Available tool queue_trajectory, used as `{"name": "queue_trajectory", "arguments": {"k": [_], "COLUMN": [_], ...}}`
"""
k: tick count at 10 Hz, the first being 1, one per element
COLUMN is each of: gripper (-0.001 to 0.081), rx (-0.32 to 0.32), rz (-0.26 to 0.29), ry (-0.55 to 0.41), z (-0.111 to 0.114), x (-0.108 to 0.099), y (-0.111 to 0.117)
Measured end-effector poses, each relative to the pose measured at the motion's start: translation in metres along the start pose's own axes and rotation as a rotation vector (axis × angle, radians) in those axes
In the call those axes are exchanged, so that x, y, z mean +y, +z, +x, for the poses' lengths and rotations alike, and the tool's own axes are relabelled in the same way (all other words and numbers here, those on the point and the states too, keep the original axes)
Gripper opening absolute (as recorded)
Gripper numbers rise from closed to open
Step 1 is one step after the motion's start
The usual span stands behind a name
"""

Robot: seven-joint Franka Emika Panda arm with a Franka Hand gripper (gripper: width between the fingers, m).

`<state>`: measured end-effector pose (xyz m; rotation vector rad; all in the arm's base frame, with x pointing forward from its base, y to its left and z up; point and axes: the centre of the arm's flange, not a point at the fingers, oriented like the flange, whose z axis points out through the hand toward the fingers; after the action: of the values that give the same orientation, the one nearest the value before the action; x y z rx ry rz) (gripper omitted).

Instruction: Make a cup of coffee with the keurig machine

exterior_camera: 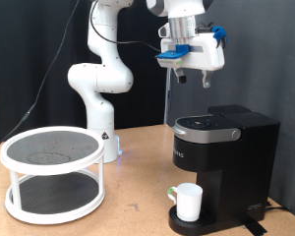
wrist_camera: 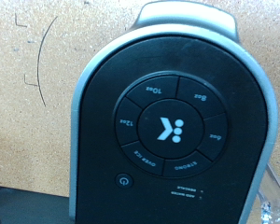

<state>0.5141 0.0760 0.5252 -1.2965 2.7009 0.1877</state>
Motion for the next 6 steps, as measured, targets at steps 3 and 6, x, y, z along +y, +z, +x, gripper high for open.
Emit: {"name": "queue_trajectory", "arguments": {"k": [3, 6], "gripper": [0.0734, 0.0482], "rx": [0.006, 0.024], "rz": [-0.014, -0.002], "ry": [-0.033, -0.079], "z": [-0.006, -0.012], "x": [-0.003, 0.004], "y": [0.015, 0.032]}}
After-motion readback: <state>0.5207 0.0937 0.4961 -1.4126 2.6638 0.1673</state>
